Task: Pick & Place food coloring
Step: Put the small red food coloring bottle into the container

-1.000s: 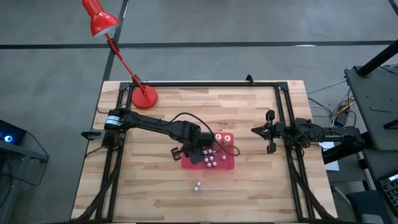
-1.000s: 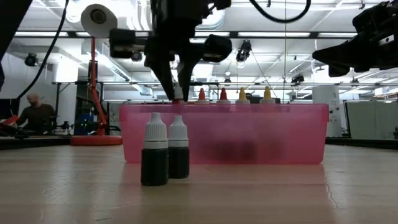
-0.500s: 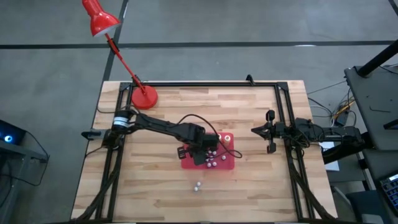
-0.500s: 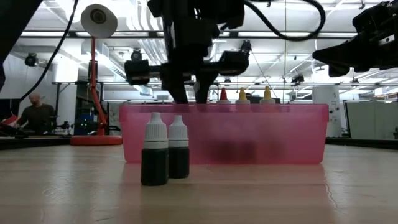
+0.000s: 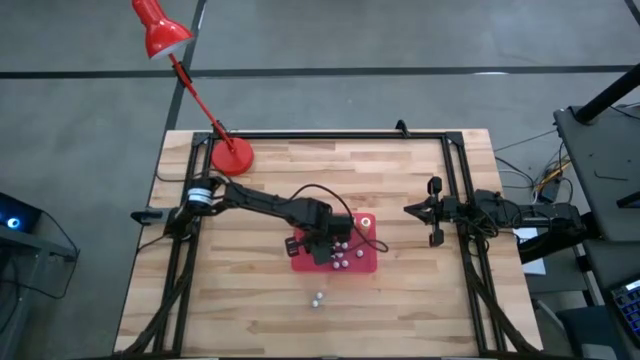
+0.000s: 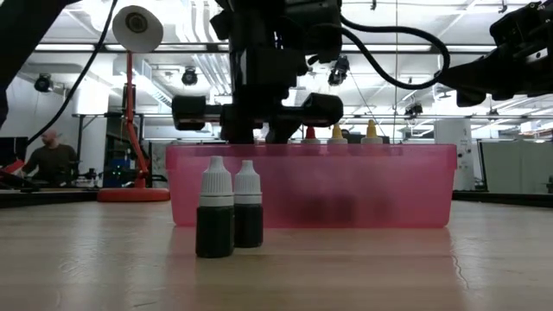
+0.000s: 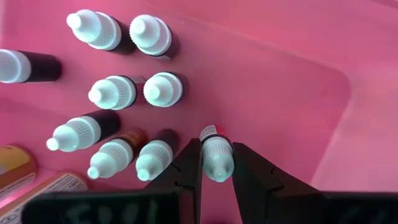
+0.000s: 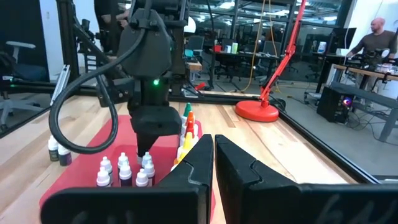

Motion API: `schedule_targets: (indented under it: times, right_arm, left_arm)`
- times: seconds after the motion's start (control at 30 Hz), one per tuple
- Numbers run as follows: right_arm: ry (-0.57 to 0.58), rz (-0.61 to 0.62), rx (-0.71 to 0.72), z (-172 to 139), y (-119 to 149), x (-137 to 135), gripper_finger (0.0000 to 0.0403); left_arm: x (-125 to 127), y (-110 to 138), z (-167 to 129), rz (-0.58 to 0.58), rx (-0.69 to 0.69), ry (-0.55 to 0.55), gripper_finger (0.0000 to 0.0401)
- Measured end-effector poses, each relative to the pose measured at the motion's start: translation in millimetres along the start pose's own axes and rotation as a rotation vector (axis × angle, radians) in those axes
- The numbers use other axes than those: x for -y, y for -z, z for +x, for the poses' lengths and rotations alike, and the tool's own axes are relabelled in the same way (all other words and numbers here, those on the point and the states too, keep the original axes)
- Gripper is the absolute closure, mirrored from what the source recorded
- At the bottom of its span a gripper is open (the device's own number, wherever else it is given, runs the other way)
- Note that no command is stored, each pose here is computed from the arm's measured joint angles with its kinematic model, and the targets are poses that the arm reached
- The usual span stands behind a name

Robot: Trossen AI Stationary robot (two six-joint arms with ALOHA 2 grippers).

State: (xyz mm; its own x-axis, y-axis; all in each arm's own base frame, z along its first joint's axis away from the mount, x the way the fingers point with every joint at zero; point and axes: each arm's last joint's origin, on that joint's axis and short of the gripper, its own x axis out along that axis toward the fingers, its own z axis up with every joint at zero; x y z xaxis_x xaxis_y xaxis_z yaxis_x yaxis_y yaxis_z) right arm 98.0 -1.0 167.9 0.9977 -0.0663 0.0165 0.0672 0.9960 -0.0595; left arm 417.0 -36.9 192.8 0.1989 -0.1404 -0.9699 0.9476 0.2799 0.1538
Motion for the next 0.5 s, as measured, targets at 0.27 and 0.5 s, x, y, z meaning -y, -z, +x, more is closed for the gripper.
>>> schedule_targets:
  times: [0.27, 0.5]
  right_arm:
    - [0.0, 0.0, 0.0, 0.0, 0.0, 0.0, 0.0394]
    - [0.0, 0.0, 0.0, 0.0, 0.0, 0.0, 0.0394]
  left_arm:
    - [3.1, 3.5, 6.3, -0.005, 0.011, 0.017, 0.0357]
    - [1.4, 3.0, 7.4, -0.008, 0.02, -0.004, 0.0357]
